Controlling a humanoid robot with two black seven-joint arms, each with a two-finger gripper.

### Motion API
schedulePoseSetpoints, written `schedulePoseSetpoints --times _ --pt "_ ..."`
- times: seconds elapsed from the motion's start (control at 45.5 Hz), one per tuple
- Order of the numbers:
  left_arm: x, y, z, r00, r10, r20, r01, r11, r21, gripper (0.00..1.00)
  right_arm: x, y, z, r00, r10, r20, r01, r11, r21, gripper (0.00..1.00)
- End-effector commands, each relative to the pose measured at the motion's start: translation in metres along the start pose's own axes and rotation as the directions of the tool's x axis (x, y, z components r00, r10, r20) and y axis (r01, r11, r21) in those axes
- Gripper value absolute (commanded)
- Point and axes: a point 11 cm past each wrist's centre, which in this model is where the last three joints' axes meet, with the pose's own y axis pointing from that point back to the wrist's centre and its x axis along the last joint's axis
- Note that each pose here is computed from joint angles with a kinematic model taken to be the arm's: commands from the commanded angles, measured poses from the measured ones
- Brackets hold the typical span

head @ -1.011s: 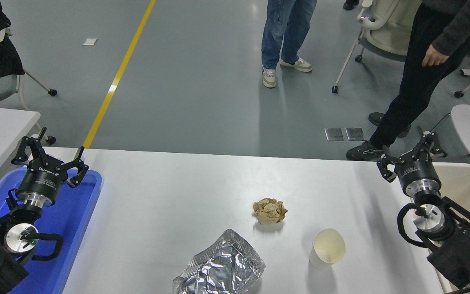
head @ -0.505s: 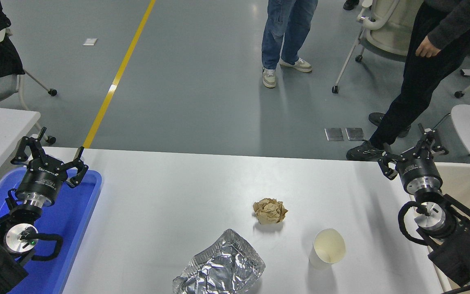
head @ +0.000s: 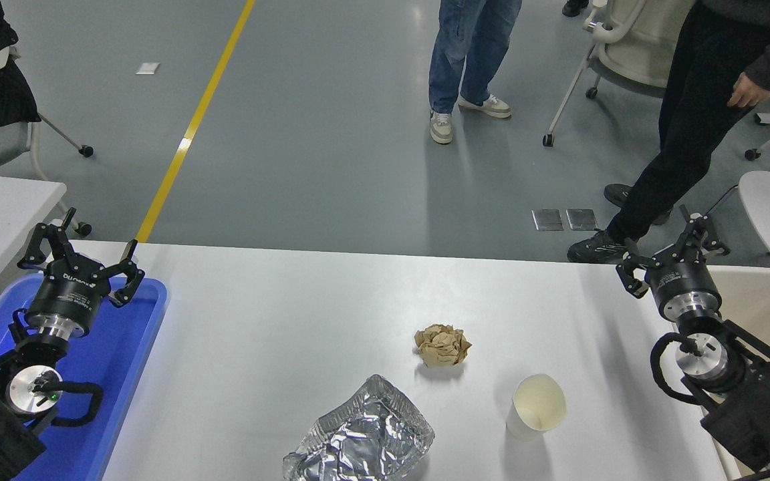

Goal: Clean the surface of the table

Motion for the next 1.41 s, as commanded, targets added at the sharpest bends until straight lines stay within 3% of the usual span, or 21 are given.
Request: schedulePoseSetpoints --times 0.0,0.725,0.857,1.099,1.385 --pt "0.0 0.0 0.0 1.0 0.0 0.0 0.0 1.0 0.0 1.0 0.003 0.0 -0.004 1.0 -0.002 -0.008 0.002 1.0 0.006 1.0" --pt "0.0 0.0 0.0 1.0 0.0 -0.001 0.0 1.0 -0.001 1.0 0.014 -0.002 -0.046 0.992 -0.055 -0.116 0.058 0.998 0.03 1.0" --pt "0.0 0.0 0.0 1.0 0.0 -0.002 0.0 1.0 -0.001 1.0 0.014 0.001 -0.053 0.983 -0.142 -0.12 0.145 0.989 0.017 1.0" --pt "0.0 0.0 -0.001 1.0 0.0 -0.002 0.0 1.0 0.001 1.0 0.023 0.013 -0.043 0.874 -0.267 -0.407 0.219 0.962 -0.16 1.0" --pt "0.0 0.0 0.0 1.0 0.0 -0.001 0.0 1.0 -0.001 1.0 0.028 0.035 -0.078 0.668 -0.434 -0.604 0.295 0.9 -0.321 1.0"
